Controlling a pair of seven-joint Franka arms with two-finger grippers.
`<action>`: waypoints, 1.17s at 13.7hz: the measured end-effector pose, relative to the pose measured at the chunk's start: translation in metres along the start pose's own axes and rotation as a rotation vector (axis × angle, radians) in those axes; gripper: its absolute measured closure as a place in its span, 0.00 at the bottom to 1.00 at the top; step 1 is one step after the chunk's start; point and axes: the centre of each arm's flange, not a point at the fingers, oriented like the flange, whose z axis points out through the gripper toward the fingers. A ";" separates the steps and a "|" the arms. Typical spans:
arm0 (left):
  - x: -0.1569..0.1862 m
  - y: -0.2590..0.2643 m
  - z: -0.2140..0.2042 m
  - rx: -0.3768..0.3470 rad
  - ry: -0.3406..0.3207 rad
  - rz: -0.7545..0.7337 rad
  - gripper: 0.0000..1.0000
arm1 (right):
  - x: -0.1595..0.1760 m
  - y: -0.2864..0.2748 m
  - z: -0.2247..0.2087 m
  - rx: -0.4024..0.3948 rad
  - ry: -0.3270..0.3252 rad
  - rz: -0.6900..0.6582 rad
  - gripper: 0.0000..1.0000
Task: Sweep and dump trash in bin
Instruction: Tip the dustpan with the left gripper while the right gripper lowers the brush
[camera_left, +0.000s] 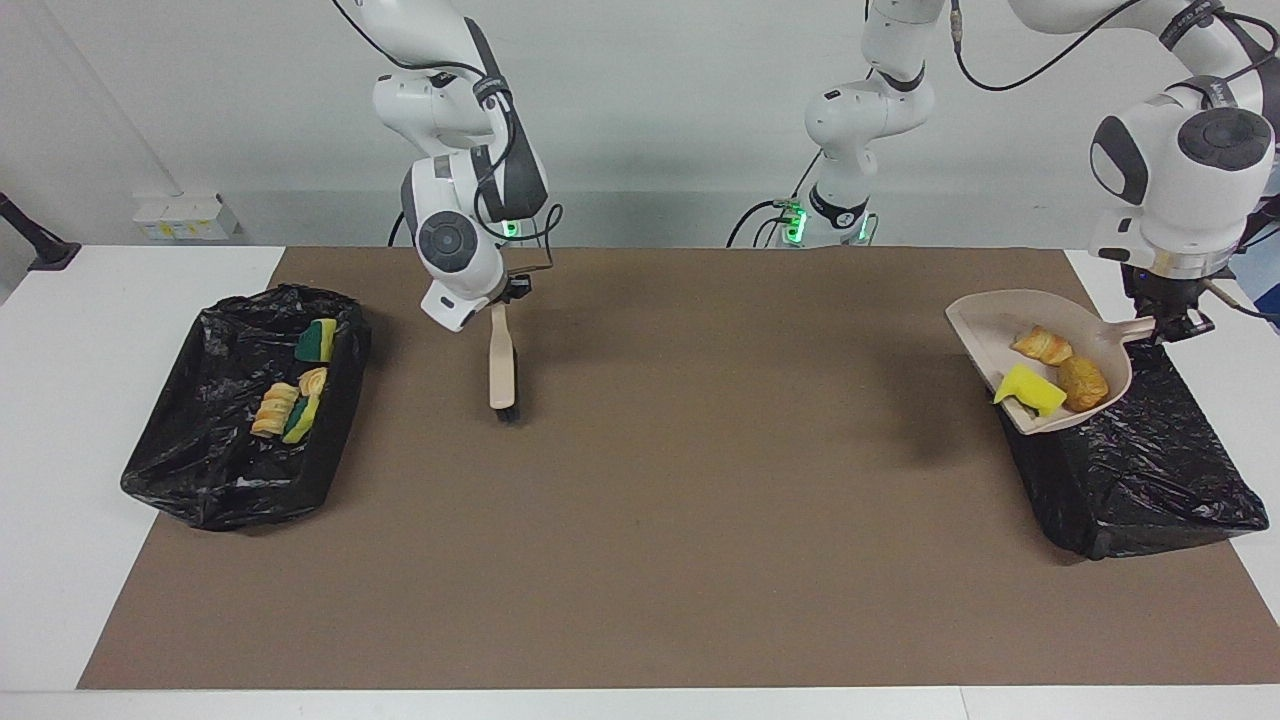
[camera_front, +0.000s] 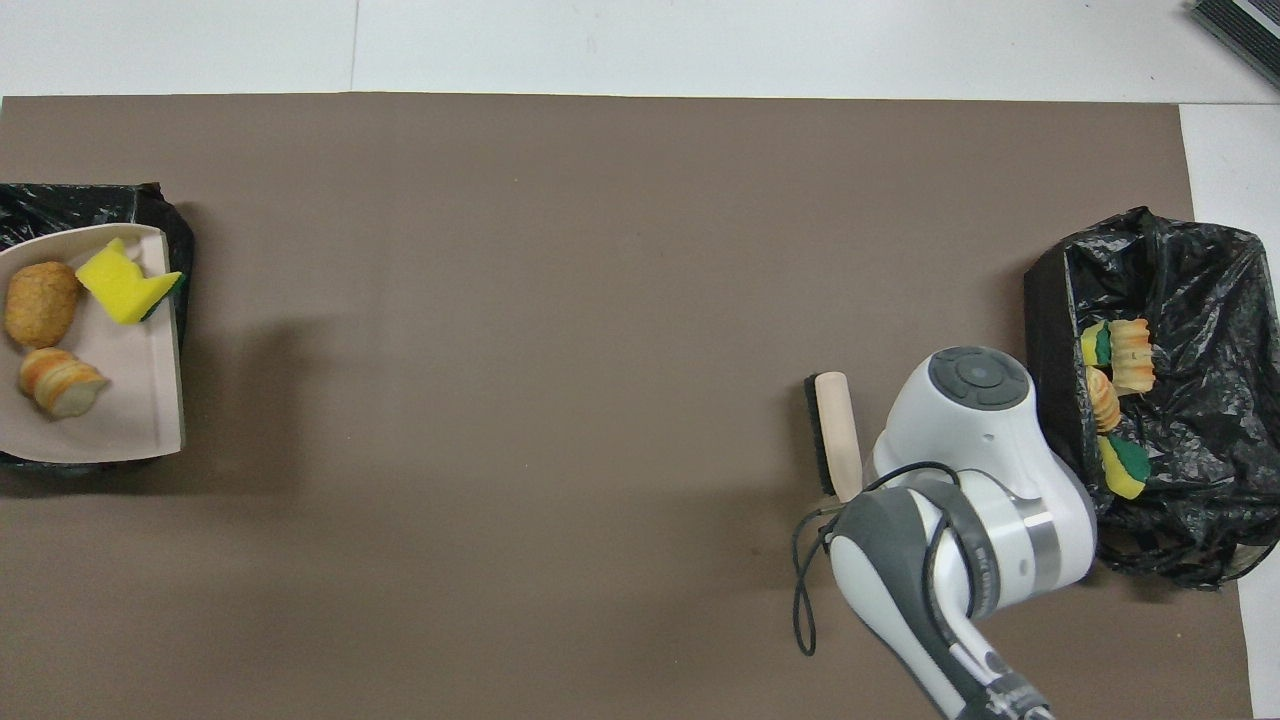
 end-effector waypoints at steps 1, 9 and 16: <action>-0.012 0.000 0.004 0.008 -0.020 -0.003 0.68 | -0.004 -0.027 0.000 0.008 0.023 0.017 0.73; -0.086 -0.009 0.031 0.097 -0.314 0.085 0.68 | -0.051 -0.228 0.043 0.095 0.128 0.099 0.73; -0.081 -0.034 0.038 0.122 -0.545 0.187 0.68 | -0.053 -0.257 0.055 0.043 0.021 0.082 0.73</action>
